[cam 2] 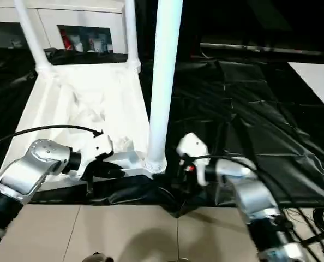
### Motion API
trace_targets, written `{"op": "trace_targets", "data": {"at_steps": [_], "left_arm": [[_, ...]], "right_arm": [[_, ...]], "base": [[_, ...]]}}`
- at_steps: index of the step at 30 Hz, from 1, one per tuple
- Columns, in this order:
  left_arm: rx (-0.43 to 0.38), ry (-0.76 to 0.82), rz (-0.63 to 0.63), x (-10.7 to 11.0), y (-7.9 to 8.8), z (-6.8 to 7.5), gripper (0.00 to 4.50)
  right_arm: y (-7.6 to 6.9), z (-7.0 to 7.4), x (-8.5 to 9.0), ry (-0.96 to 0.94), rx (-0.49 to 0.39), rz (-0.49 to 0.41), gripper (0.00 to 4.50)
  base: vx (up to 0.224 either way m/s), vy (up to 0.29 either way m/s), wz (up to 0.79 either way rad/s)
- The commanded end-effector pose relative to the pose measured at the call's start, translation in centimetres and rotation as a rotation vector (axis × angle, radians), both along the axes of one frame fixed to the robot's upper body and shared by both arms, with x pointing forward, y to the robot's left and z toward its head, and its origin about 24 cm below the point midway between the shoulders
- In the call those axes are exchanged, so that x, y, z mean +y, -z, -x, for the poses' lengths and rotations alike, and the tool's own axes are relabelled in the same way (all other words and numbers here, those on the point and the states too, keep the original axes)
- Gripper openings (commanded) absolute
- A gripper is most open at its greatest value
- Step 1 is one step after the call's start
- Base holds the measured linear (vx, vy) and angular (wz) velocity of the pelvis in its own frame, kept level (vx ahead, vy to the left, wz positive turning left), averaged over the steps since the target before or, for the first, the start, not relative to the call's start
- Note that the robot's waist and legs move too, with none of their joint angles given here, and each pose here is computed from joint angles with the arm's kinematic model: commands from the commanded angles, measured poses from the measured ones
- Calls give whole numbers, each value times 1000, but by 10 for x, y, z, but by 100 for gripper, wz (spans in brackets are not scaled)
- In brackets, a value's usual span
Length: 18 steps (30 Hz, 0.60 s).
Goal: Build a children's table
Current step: Rotate leg to tighten
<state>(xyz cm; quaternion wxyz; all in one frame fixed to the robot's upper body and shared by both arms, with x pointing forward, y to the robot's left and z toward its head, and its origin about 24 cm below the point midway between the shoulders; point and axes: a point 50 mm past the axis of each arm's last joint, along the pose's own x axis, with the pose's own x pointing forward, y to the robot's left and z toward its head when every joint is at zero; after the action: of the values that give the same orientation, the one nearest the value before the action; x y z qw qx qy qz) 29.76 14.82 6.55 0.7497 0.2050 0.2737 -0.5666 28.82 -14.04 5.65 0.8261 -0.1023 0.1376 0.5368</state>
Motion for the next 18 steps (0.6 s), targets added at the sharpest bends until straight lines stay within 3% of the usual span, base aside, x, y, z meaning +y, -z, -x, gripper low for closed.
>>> {"op": "trace_targets", "data": {"at_steps": [1, 8, 10, 18], "left_arm": [[25, -7, -17, 0, 6, 2, 1], [15, -14, -10, 0, 6, 1, 1], [12, -15, -10, 0, 6, 1, 0], [5, -21, -12, 0, 6, -1, 0]], "right_arm": [[-2, -4, 6, -2, -20, 3, 450], [-2, -10, 12, 24, -24, -40, 450], [0, -12, 12, 31, -23, -38, 414], [5, -13, 12, 41, -12, -42, 361]], "base": [[0, 0, 0], [0, 0, 0], [0, 0, 0], [0, 0, 0]]}}
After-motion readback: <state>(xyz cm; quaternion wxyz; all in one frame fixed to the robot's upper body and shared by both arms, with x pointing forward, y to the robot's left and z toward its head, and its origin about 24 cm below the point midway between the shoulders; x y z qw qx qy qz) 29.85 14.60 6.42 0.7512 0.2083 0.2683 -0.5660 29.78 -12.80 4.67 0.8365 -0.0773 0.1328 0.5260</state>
